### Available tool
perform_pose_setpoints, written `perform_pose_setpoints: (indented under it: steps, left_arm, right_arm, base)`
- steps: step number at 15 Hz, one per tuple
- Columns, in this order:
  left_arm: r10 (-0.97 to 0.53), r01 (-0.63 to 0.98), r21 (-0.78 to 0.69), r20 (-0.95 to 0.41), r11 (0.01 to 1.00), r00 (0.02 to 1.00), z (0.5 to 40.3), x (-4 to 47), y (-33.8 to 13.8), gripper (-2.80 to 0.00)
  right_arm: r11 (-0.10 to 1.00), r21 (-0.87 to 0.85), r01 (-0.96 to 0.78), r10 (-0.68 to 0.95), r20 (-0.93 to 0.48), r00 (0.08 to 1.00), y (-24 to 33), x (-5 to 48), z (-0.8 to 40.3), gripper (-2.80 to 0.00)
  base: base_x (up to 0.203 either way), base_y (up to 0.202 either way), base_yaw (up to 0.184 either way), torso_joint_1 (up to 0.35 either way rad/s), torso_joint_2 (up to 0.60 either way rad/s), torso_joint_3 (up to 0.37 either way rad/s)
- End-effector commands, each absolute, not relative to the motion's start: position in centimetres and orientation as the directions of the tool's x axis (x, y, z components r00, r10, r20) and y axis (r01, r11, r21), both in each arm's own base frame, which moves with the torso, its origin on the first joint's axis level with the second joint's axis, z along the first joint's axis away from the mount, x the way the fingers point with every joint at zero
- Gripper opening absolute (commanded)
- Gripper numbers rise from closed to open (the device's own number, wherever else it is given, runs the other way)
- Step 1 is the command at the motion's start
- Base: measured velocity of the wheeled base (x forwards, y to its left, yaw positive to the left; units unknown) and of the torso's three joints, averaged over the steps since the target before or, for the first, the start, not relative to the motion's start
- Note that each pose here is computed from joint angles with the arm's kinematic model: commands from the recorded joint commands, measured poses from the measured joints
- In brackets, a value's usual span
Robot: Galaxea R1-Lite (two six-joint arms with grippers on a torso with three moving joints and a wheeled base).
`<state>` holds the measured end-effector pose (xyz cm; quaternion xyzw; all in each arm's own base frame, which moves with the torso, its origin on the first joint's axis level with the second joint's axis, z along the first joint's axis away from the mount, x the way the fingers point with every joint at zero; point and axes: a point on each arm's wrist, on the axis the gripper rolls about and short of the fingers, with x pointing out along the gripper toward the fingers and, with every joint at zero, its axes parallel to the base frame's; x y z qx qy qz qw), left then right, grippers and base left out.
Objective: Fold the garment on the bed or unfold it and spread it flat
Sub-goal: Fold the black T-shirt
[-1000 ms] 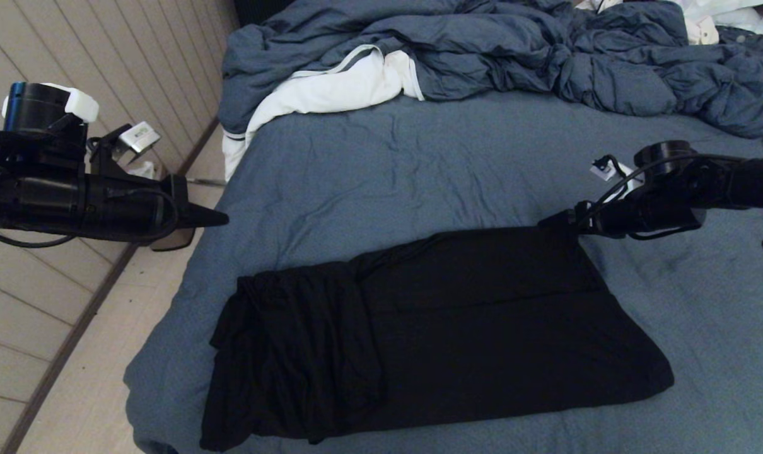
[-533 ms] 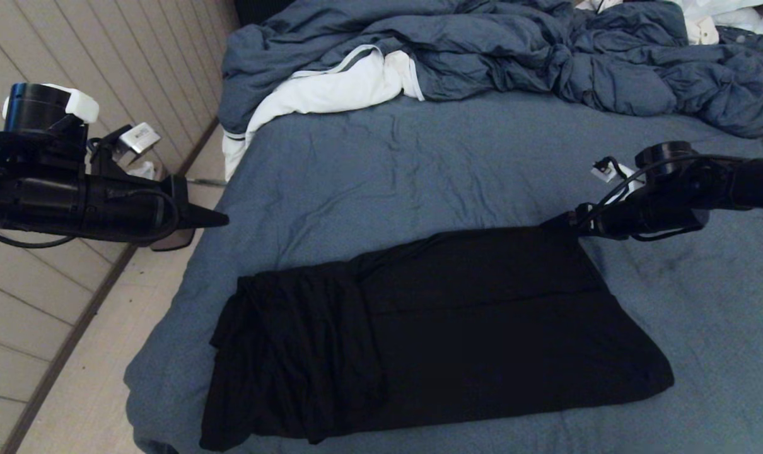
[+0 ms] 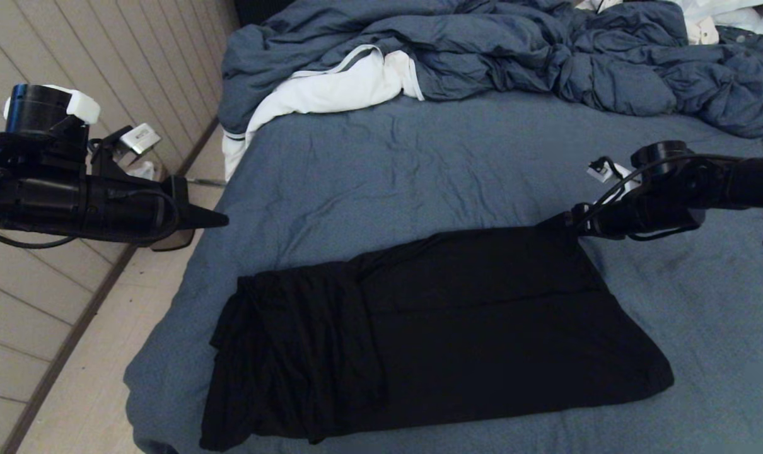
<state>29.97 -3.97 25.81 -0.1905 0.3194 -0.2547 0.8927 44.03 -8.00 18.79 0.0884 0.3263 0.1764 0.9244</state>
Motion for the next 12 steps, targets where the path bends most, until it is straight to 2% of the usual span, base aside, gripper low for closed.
perform_pose_setpoints:
  steps: [1,2,12]
  left_arm:
    - [-0.58,0.334,-0.507,-0.472,0.795,0.664,25.78,30.01,-4.02,-2.8]
    - [-0.579,0.332,-0.507,-0.473,0.796,0.664,25.74,30.01,-3.98,-2.8]
    - [-0.578,0.32,-0.514,-0.492,0.796,0.65,24.91,30.24,-4.05,-2.8]
  right_arm:
    - [0.921,0.28,-0.27,0.387,-0.573,0.722,-7.98,44.05,18.68,-0.57]
    - [0.922,0.278,-0.269,0.384,-0.573,0.724,-7.99,44.11,18.56,-2.8]
    - [0.921,0.275,-0.275,0.386,-0.564,0.73,-7.97,43.69,19.12,-2.8]
  base:
    - [0.0,0.0,0.0,0.0,0.0,0.0]
    - [0.0,0.0,0.0,0.0,0.0,0.0]
    - [0.0,0.0,0.0,0.0,0.0,0.0]
